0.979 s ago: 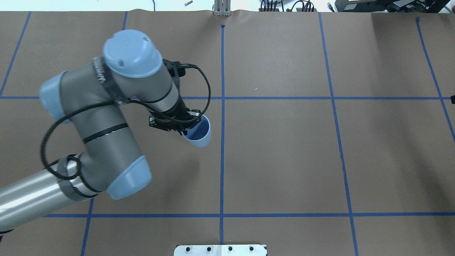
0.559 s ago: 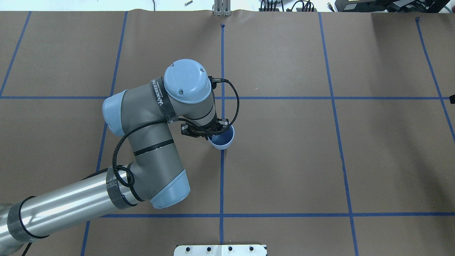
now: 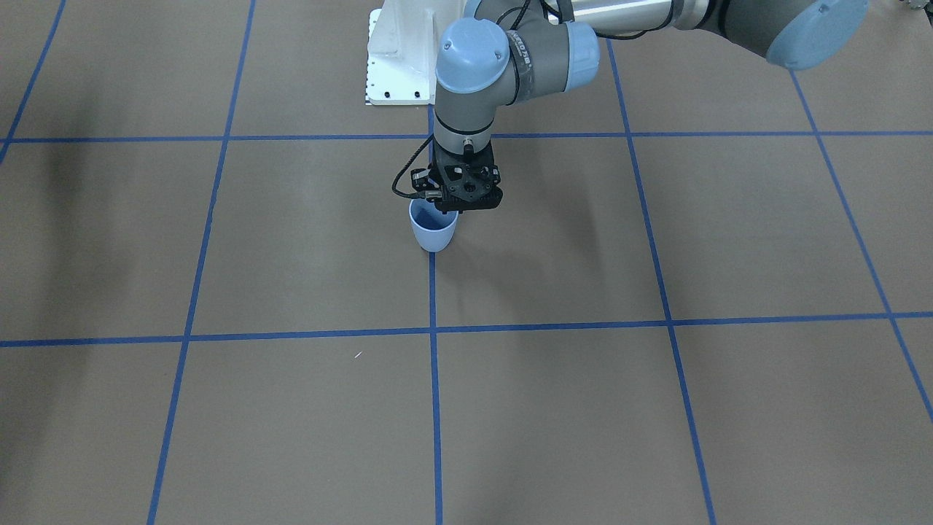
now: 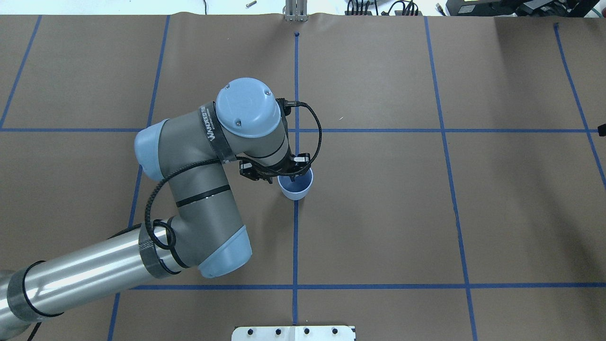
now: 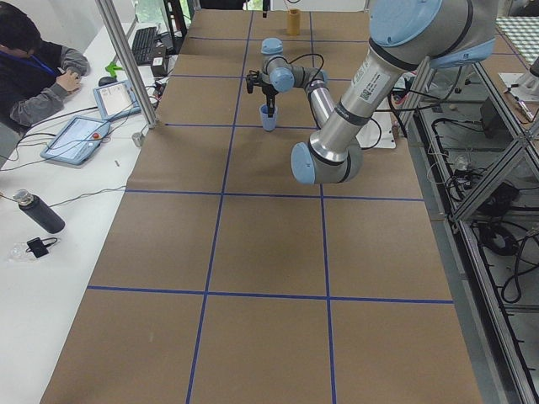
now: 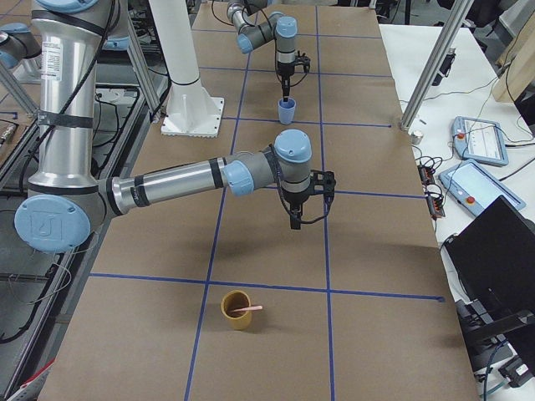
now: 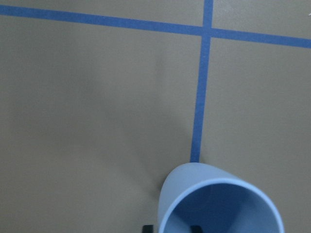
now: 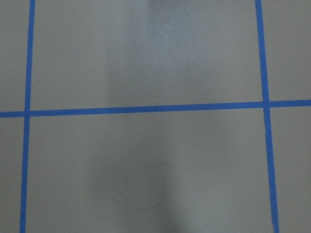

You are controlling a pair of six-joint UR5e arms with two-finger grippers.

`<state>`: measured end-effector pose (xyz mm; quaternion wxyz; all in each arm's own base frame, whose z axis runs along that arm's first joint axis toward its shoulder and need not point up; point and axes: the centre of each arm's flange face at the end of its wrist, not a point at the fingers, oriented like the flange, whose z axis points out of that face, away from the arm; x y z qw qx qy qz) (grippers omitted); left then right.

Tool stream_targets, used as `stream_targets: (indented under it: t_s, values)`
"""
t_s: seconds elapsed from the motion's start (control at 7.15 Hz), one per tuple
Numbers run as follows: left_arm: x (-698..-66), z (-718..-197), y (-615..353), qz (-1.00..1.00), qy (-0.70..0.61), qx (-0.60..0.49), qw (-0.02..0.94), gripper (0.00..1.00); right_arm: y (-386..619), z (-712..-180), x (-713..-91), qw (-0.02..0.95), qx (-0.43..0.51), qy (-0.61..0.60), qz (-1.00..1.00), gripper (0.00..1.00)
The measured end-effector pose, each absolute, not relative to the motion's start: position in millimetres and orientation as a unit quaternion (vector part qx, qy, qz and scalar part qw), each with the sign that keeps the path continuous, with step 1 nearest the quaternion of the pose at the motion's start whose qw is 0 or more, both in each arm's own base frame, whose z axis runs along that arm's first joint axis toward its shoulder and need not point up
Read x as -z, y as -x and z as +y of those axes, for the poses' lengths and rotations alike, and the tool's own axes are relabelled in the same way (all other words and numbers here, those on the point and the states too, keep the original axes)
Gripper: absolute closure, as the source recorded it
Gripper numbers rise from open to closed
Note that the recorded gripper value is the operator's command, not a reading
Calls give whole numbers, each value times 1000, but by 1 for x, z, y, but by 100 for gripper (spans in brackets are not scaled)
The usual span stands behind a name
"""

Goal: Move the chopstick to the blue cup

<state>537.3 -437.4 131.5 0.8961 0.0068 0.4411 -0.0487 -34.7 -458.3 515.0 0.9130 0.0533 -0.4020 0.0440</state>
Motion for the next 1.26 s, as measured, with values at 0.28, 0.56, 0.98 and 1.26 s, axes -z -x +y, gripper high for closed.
stream_targets:
  t_s: [0.28, 0.56, 0.98, 1.26]
  values:
    - [-140, -476, -452, 457, -8, 30, 889, 1, 17, -458, -517, 914, -43, -67, -399, 0]
    - [-219, -532, -340, 442, -48, -47, 895, 1, -21, -450, -541, 918, -15, -88, -387, 0]
    - [-414, -600, -142, 391, -86, -173, 900, 1, -89, -395, -598, 925, -26, -96, -367, 0]
    - [-504, -610, -57, 372, -94, -220, 897, 1, -122, -352, -642, 928, -92, -67, -355, 0]
